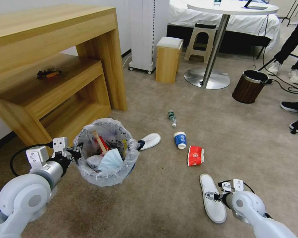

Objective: Pick up the trash bin and place the garbage on the floor into it.

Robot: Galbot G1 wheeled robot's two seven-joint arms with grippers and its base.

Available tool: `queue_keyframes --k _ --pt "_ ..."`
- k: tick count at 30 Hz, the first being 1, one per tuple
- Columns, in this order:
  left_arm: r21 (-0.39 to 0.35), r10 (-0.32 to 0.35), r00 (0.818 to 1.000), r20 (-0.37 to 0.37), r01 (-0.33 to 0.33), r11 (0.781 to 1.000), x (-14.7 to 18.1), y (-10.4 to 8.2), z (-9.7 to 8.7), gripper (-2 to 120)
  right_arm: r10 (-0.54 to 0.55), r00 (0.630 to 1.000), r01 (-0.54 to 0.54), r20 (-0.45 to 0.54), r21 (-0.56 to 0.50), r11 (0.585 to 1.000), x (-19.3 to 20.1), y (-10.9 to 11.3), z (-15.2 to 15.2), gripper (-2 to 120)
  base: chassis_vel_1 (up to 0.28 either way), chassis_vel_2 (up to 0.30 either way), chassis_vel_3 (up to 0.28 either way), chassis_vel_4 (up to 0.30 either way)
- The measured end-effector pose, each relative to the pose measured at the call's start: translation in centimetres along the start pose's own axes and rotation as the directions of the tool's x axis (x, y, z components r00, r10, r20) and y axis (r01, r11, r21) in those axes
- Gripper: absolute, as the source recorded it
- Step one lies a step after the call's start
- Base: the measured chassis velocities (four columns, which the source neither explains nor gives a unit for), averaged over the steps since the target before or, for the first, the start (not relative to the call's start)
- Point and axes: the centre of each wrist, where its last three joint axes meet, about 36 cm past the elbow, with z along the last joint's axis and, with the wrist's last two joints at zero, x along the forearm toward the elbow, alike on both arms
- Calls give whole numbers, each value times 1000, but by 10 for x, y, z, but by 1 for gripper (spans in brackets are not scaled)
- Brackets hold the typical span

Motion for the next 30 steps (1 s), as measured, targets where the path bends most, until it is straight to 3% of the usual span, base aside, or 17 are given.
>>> queue_keyframes --k 7,9,11,14,22,25,30 --pt "-2 -1 1000 1 1 1000 0 0 0 0 10 1000 -9 -16 28 1000 -14 -1 10 89 0 0 0 0" --pt "-4 -1 1000 1 1 1000 0 0 0 0 6 1000 -6 -9 30 1000 -14 1 10 78 0 0 0 0" --pt "-6 -2 1000 1 2 1000 0 0 0 0 5 1000 -4 -5 32 999 -15 1 10 74 0 0 0 0" --pt "-8 -1 1000 2 1 1000 0 0 -1 0 -4 1000 3 9 39 999 -13 3 11 57 0 0 0 0" --pt "-7 1 1000 1 -1 1000 0 0 0 0 -1 1000 0 24 45 999 -16 3 13 34 0 0 0 0" --pt "-8 0 1000 1 0 1000 -1 0 0 0 4 999 -6 32 48 999 -18 2 14 18 0 0 0 0" --pt "-10 1 1000 0 -1 1000 0 0 0 0 7 999 -9 37 50 999 -18 2 15 7 0 0 0 0"
